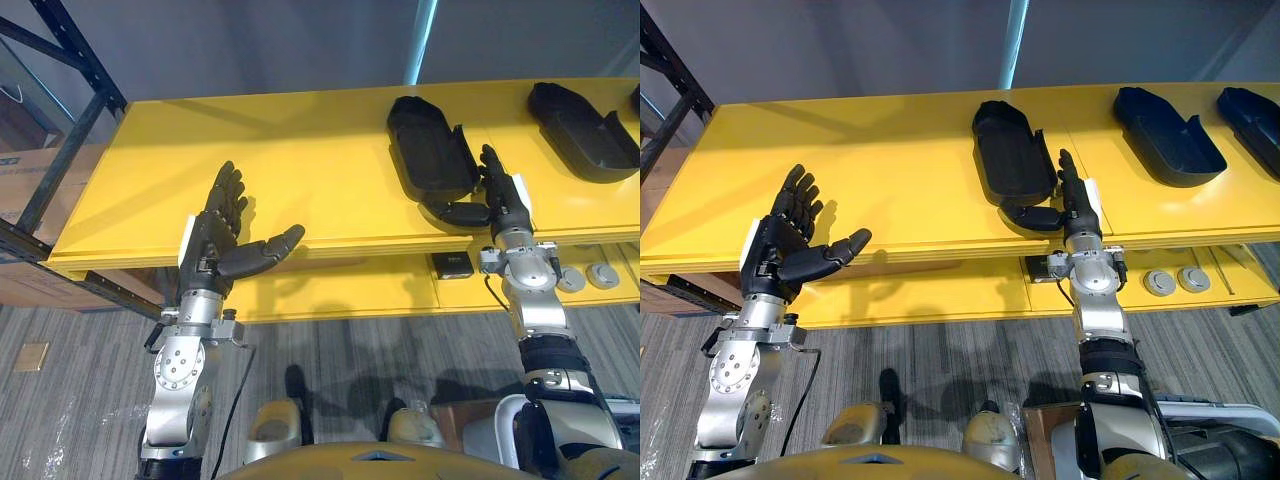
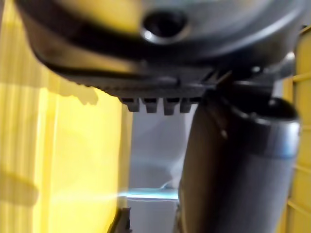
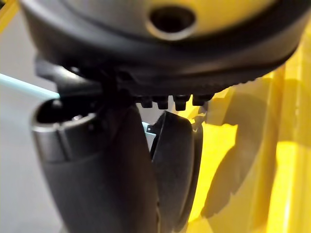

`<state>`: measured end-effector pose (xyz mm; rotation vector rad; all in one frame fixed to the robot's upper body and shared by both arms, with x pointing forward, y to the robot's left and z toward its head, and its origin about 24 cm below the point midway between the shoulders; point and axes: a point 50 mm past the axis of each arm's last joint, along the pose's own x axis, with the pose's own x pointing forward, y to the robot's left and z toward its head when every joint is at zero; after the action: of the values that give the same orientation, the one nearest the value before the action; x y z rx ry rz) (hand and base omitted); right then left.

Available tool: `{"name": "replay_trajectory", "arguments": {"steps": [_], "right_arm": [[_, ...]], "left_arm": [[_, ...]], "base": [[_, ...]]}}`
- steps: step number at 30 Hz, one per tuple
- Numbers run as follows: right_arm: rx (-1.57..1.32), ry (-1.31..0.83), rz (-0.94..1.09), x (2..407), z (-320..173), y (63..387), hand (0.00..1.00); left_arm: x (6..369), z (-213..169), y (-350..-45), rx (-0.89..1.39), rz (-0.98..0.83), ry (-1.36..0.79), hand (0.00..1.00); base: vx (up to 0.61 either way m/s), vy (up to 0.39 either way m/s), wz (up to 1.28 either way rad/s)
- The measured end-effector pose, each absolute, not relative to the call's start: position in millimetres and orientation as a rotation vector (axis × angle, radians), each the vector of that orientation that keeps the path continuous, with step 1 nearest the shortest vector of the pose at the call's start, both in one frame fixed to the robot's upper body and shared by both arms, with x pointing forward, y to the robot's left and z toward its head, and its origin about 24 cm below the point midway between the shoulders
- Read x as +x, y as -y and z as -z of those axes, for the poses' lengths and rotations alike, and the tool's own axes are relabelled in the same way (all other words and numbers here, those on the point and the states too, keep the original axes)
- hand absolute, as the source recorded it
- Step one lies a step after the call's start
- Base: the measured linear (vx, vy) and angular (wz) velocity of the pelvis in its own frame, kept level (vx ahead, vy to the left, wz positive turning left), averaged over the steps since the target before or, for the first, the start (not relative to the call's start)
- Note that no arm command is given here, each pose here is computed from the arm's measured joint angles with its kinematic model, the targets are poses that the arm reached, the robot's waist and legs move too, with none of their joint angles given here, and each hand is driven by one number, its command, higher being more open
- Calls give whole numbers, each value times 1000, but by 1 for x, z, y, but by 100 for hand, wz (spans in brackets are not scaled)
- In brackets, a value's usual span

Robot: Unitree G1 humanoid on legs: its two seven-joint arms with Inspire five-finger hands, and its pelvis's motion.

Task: Walk over and take three plastic housings, then place them on the shelf

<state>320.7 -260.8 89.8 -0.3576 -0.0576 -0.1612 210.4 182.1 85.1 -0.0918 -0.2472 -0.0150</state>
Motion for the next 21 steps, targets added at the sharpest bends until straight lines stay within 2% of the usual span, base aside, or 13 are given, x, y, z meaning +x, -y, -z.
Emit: {"name": "replay_trajectory", "arguments": {"steps": [17,21], "right_arm": [[-377,53,171,330,-97,267,100],[-375,51,172,332,-98,266,100]], "left_arm": [[211,-78,-173,-126,69,205,100],[212,-66,-165,-114,124,144,100]], "base": [[0,0,0],[0,0,0]]}}
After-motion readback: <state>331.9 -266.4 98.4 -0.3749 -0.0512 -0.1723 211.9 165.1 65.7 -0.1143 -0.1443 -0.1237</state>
